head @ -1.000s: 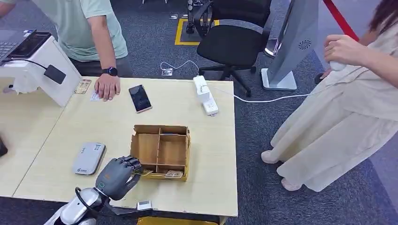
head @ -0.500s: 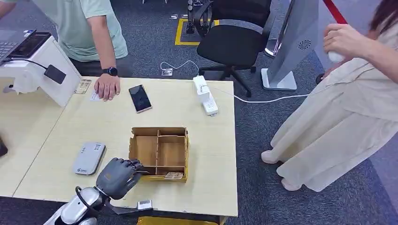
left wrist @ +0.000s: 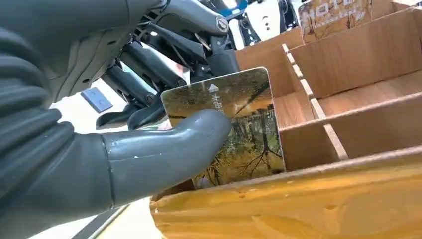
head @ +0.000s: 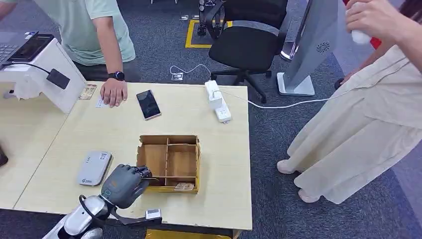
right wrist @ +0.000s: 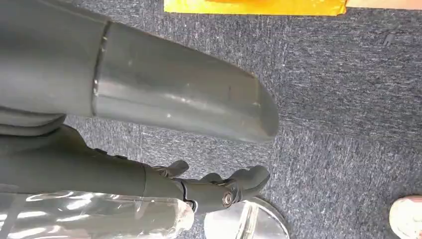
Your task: Pass the card to the sensor for recognition and then transmit it.
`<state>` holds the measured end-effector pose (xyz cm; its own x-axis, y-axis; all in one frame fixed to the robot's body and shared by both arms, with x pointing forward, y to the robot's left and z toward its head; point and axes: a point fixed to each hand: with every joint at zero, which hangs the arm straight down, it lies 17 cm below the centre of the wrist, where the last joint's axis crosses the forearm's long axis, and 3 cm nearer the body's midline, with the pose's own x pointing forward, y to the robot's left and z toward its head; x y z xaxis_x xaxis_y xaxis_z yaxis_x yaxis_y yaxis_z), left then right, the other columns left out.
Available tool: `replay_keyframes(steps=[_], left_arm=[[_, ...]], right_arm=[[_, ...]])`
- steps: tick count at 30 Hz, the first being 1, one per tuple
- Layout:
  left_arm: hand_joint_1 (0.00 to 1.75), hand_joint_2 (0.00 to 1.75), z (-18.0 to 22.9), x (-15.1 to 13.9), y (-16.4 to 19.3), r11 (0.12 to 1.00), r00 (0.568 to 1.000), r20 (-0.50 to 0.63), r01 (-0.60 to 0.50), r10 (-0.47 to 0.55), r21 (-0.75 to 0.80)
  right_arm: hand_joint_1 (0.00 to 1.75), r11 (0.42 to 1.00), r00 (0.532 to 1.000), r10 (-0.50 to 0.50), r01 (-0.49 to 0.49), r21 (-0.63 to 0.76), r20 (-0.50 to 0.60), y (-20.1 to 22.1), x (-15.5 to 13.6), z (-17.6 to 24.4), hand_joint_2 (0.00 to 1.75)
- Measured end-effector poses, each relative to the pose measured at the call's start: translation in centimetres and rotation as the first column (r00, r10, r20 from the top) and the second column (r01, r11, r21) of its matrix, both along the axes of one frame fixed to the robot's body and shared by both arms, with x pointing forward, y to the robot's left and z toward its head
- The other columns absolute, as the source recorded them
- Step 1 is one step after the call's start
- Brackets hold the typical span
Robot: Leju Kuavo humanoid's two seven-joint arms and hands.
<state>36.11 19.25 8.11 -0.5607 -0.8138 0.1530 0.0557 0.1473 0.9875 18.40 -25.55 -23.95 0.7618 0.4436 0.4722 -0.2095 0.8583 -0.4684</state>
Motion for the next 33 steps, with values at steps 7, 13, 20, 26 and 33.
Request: replay_keyframes(steps=[7,13,20,26,33], left_arm=[[1.75,1.75,4.5,2.1,2.9,0.998,0.993,0.097,-0.056,0.06,-0.041],[1.75,1.75,9.0,4.8,5.7,0.991,0.975,0.185,-0.106,0.119,-0.081],[1.75,1.75,12.9,6.8,8.5,0.984,0.962,0.226,-0.124,0.151,-0.129],[1.75,1.75,15.9,8.3,10.2,0.977,0.944,0.271,-0.149,0.187,-0.155],[1.75,1.75,19.3,9.4,12.0,0.959,0.915,0.324,-0.175,0.242,-0.222]], right_arm=[[0.0,1.0,1.0,-0.005,0.005,0.002,-0.006,0.0,-0.5,-0.1,0.0],[0.0,1.0,1.0,-0.004,0.004,0.004,-0.004,0.0,-0.5,-0.1,0.0],[0.0,1.0,1.0,-0.003,0.003,0.004,-0.003,0.0,-0.6,-0.1,0.0],[0.0,1.0,1.0,0.001,-0.001,0.006,0.0,0.1,-0.5,-0.1,0.0],[0.0,1.0,1.0,0.006,-0.006,0.006,0.002,0.2,-0.6,-0.1,0.0]])
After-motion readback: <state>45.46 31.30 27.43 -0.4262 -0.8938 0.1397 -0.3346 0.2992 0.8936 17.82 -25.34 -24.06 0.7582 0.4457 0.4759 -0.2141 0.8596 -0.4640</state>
